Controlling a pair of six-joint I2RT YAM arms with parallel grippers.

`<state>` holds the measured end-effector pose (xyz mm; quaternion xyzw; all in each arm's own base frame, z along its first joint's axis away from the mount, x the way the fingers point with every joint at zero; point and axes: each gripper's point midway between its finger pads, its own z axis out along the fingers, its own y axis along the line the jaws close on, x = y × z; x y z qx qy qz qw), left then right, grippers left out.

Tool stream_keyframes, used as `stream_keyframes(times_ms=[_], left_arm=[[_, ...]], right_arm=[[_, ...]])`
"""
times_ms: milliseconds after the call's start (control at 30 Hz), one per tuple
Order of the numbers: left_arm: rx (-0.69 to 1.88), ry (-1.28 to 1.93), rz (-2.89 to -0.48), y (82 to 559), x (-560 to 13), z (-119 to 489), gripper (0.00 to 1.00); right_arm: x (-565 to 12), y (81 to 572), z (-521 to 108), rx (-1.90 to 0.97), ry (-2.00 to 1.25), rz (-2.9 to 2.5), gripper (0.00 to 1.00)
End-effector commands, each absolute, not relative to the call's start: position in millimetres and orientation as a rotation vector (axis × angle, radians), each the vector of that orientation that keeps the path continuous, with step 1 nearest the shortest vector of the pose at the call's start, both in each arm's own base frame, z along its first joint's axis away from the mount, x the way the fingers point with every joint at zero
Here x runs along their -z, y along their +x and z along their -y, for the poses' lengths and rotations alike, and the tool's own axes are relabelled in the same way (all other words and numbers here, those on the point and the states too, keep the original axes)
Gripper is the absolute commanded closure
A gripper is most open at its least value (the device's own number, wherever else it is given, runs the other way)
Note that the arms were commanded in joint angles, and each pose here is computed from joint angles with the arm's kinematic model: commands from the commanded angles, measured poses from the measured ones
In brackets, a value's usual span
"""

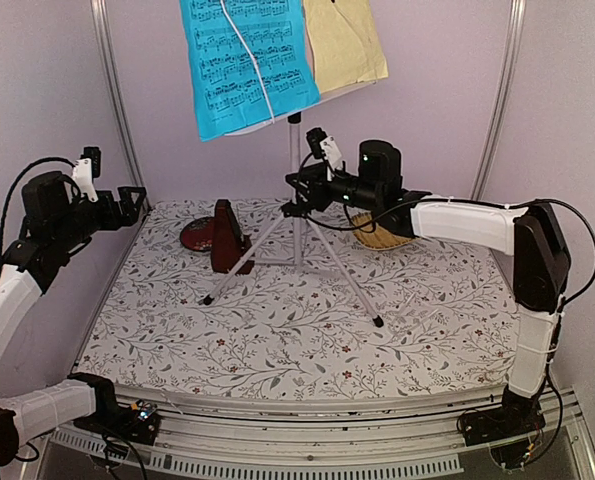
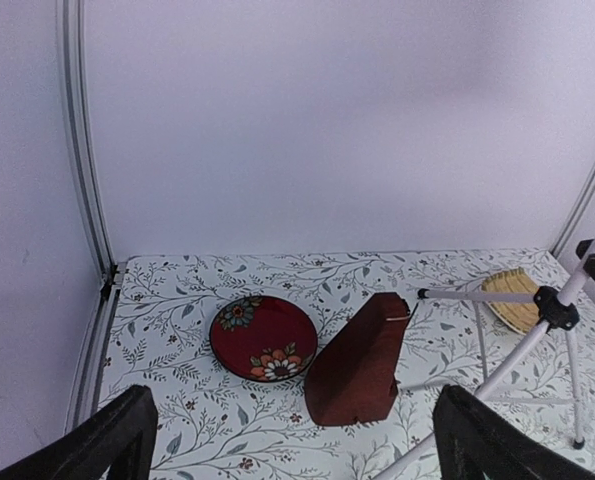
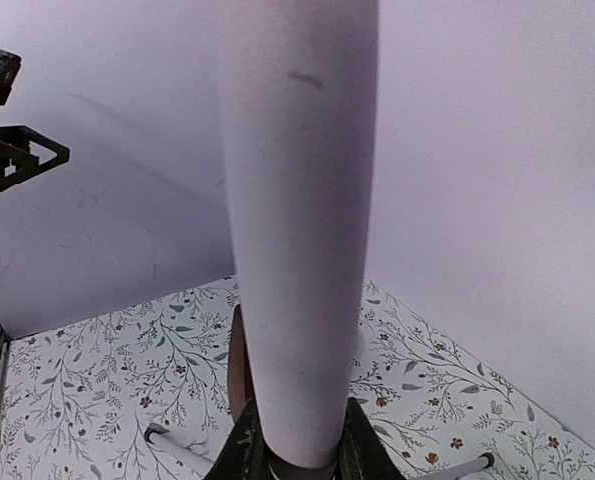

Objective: Pack up the instrument practice props

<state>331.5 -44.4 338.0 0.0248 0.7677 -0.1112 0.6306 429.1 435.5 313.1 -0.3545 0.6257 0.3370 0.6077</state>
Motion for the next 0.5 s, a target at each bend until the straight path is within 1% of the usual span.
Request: stream_keyframes(times_ms=[0, 467], left_arm=[[0.245, 0.058, -1.75, 331.7, -336.7, 42.6, 0.02], [0.248, 0.069, -1.753, 333.0, -334.9, 44.4, 0.02]], right_arm=[[-364.1, 445.1, -393.1, -0.68, -0.723, -1.343, 0.99], [-355.3, 491.1, -339.7, -0.559, -0.683, -1.361, 0.99]])
